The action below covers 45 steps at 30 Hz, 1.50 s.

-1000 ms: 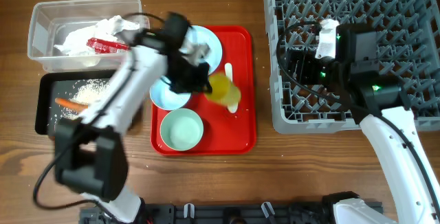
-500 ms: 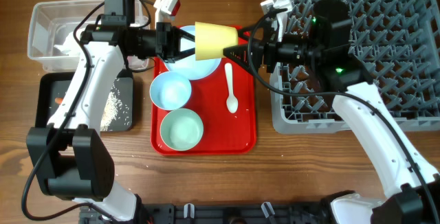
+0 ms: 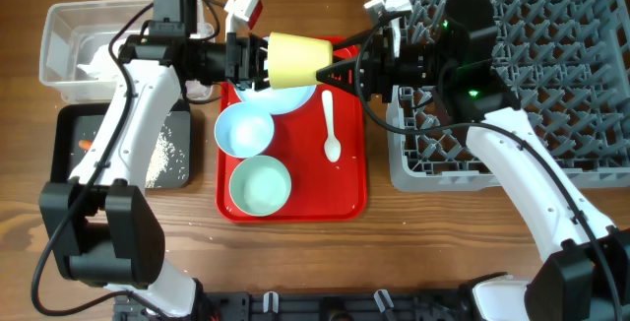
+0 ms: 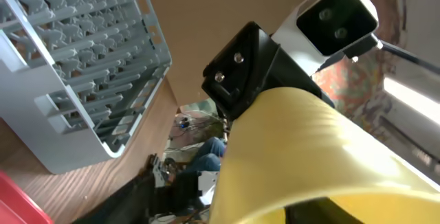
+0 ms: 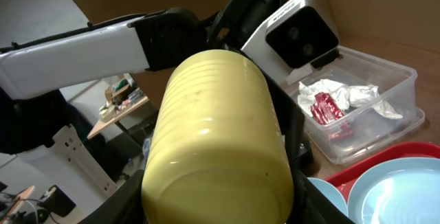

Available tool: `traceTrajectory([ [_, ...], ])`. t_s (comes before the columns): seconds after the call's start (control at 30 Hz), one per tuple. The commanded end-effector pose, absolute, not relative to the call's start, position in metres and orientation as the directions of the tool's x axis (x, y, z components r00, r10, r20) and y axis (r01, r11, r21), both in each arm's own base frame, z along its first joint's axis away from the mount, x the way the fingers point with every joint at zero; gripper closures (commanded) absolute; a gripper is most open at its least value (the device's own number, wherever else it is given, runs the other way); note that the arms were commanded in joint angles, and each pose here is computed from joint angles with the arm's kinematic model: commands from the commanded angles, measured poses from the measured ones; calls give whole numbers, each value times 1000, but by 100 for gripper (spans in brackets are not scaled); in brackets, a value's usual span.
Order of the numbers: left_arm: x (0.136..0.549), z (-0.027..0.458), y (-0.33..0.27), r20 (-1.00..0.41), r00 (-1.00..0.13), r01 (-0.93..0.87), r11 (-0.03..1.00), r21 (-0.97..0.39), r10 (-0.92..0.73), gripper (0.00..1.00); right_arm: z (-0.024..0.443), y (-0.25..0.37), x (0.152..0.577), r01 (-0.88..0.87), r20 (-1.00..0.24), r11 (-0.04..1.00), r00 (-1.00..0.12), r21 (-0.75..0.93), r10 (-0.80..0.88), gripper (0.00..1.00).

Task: Sort waste into correct bins and load items into the dishwasher rack
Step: 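Hand the yellow cup from the left gripper to the right gripper, then place the yellow cup into the dishwasher rack with the right gripper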

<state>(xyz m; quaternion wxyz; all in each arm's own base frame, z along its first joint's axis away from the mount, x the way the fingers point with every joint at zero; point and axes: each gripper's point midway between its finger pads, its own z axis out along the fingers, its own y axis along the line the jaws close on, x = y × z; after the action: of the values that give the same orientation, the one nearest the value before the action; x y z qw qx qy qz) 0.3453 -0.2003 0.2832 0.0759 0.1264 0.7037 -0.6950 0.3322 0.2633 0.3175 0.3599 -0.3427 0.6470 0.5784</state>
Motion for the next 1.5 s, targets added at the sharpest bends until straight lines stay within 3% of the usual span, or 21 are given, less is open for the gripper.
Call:
traceTrajectory([
  [0.0,345,290,-201,-319,-945,320,18,-947,70,36,320,257,335,-860,-861,80,-508,505,-24,62],
  [0.13,351,278,-200,-313,-948,317,94,-944,55,34,333,227,347,-851,-862,148,-506,504,28,63],
  [0.27,365,246,-193,-297,-955,289,292,-912,19,34,329,162,364,-716,-800,383,-587,584,124,63],
  [0.4,375,189,-163,-225,-974,153,619,-770,-39,32,282,93,357,-339,-702,785,-693,519,165,63],
  [0.53,378,156,-129,-208,-975,65,805,-589,-73,32,264,27,310,27,-567,962,-803,273,184,63],
  [0.7,377,141,-105,-201,-976,13,890,-455,-88,31,223,-11,281,214,-394,974,-891,76,226,63],
  [0.77,378,140,-103,-203,-975,10,896,-443,-89,31,203,-12,286,222,-324,973,-918,57,228,66],
  [0.83,377,139,-102,-202,-975,9,898,-441,-89,31,159,-13,286,232,-169,972,-960,-26,225,66],
  [0.9,376,139,-102,-197,-976,7,898,-441,-89,30,150,-5,285,206,-138,978,-970,-33,200,65],
  [1.0,376,139,-102,-195,-977,6,898,-440,-89,30,144,6,285,172,-122,985,-978,-28,167,59],
  [1.03,376,139,-102,-195,-977,6,898,-440,-89,30,143,7,287,168,-122,985,-979,-28,163,43],
  [1.17,375,139,-102,-191,-978,4,898,-440,-90,28,141,7,288,166,-118,986,-980,-30,162,7],
  [1.3,373,138,-102,-185,-979,1,898,-440,-89,27,146,10,298,173,-159,985,-972,-5,170,4],
  [1.47,372,138,-102,-176,-980,-3,898,-439,-89,27,199,40,328,48,-295,986,-951,162,95,6],
])
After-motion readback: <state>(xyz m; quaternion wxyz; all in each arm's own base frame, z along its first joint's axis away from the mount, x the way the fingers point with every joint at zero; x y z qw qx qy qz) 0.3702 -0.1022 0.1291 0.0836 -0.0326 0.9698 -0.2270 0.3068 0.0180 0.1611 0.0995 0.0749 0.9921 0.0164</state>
